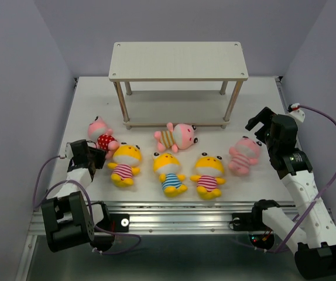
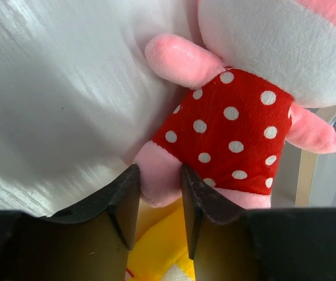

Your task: Place and organize the stuffed toys onto the shelf

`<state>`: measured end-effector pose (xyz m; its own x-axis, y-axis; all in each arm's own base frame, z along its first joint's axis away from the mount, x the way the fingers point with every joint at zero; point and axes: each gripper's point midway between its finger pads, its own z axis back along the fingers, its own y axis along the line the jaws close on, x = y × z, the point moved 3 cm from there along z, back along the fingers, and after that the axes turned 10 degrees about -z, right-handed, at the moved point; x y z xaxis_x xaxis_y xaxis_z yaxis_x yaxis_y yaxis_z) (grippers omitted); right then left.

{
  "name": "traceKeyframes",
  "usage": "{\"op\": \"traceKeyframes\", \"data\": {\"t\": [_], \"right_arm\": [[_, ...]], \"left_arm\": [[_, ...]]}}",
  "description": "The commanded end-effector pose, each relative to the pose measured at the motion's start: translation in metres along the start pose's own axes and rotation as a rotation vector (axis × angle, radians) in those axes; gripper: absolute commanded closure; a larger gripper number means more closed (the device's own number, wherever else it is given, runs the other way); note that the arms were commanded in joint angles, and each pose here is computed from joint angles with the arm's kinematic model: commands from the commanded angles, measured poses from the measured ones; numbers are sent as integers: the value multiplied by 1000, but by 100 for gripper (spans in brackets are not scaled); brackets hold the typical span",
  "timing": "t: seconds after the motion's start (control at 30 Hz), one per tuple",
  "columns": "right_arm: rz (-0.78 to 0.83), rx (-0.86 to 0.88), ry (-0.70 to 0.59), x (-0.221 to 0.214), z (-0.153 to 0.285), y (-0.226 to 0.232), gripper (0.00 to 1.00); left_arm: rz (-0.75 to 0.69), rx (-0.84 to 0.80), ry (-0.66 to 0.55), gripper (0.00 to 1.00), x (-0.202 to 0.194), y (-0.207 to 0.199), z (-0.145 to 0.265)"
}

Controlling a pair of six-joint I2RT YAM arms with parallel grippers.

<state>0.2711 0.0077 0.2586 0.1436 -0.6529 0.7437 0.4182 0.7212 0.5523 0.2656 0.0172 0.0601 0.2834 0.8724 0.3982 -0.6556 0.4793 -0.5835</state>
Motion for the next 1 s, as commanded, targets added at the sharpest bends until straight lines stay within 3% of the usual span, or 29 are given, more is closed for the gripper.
{"op": "traceKeyframes", "data": {"t": [0.0,0.13,0.17,0.43,0.67,0.97], "right_arm": [[-19,39,-33,6,0,7,0],[-21,34,-46,7,3,4,0],[-19,34,-50,9,3,5,0],[-5,32,-44,7,2,3,0],[4,34,-34,4,1,3,0],[14,45,-36,4,4,2,0]], "left_arm": [[-9,-15,7,60,-1,1,-4],[-22,-3,15,96,-2,3,-5],[-36,-6,9,100,0,2,-4],[-115,-11,-121,100,31,-17,24],[-183,-103,-250,100,56,-46,76],[-364,-377,-194,100,38,-87,119]]}}
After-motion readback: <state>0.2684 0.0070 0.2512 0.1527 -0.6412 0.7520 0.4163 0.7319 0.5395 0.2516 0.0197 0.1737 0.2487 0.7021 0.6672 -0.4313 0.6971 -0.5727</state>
